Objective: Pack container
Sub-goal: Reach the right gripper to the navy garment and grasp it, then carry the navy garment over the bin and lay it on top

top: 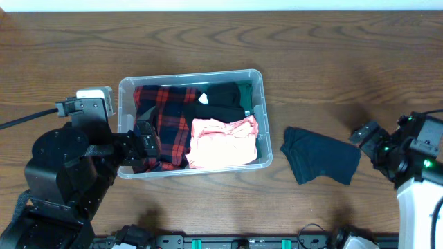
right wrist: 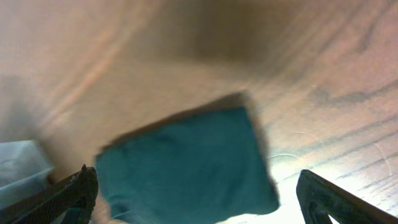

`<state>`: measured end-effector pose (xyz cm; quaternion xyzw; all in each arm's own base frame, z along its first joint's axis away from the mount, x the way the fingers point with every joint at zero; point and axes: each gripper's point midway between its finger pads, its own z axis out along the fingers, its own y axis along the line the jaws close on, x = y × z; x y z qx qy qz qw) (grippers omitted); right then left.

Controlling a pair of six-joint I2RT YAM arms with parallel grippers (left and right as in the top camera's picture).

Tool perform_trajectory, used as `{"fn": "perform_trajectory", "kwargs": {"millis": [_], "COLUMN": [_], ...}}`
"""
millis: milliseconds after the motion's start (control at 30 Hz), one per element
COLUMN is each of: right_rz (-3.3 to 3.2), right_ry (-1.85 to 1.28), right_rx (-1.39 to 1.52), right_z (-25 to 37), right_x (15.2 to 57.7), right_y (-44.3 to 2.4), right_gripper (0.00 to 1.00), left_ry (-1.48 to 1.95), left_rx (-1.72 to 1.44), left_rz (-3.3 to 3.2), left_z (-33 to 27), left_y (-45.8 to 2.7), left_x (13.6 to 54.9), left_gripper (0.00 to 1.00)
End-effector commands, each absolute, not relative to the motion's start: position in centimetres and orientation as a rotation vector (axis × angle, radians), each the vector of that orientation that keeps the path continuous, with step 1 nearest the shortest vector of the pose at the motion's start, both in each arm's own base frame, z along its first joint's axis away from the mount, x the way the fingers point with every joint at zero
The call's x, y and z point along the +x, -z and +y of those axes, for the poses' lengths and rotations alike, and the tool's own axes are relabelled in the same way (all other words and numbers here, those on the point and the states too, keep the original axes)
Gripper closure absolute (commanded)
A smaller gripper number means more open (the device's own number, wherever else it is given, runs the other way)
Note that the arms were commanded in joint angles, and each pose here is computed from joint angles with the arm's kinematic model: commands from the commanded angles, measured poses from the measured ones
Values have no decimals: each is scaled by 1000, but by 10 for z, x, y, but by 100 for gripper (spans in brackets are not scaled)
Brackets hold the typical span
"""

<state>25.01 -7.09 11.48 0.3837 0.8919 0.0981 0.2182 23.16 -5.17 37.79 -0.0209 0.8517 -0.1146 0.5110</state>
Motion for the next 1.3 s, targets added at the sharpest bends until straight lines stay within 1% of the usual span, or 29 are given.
{"fn": "perform_trajectory", "kwargs": {"millis": [0, 33, 167, 333, 433, 467, 500, 533, 633, 700, 733, 767, 800, 867, 900, 1033, 1133, 1267], "right_rz": [2576, 2617, 2756, 2798, 2794, 2784, 2769, 2754, 2718, 2687, 2665, 2640, 2605, 2528, 2474, 2196, 1982, 1856], "right_ry": [-397, -451, -489, -557, -629, -673, -720, -764, -860, -919, -950, -979, -1014, -1077, -1118, -1318, -1438, -1465], "right_rx": [991, 992, 1034, 1058, 1011, 968, 906, 837, 751, 732, 719, 703, 678, 630, 590, 367, 140, -3], "right_z": [-66, -61, -56, -49, -39, -34, -29, -23, -13, -7, -4, -1, 2, 8, 13, 35, 52, 73], "right_x": [251, 249, 239, 238, 238, 239, 241, 243, 248, 251, 253, 256, 259, 266, 270, 280, 279, 276], "right_y": [-96, -87, -52, -16, 2, 4, 4, 4, -3, -9, -15, -21, -30, -51, -67, -150, -219, -283], "right_gripper": [1, 1, 1, 1, 2, 7, 15, 30, 64, 76, 82, 84, 90, 97, 99, 99, 99, 99], "left_ry": [258, 258, 258, 258, 258, 258, 258, 258, 258, 258, 258, 258, 258, 258, 258, 258, 258, 258], "left_rx": [-49, -49, -49, -49, -49, -49, -49, -49, -49, -49, -49, -49, -49, -49, -49, -49, -49, -49], "left_rz": [2037, 2037, 2037, 2037, 2037, 2037, 2037, 2037, 2037, 2037, 2037, 2037, 2037, 2037, 2037, 2037, 2037, 2037], "left_z": [-49, -49, -49, -49, -49, -49, -49, -49, -49, -49, -49, -49, -49, -49, -49, -49, -49, -49], "left_y": [-382, -382, -382, -382, -382, -382, -382, -382, -382, -382, -382, -382, -382, -382, -382, -382, -382, -382], "left_x": [231, 231, 231, 231, 231, 231, 231, 231, 231, 231, 231, 231, 231, 231, 231, 231, 231, 231], "left_gripper": [2, 2, 2, 2, 2, 2, 2, 2, 2, 2, 2, 2, 2, 2, 2, 2, 2, 2]}}
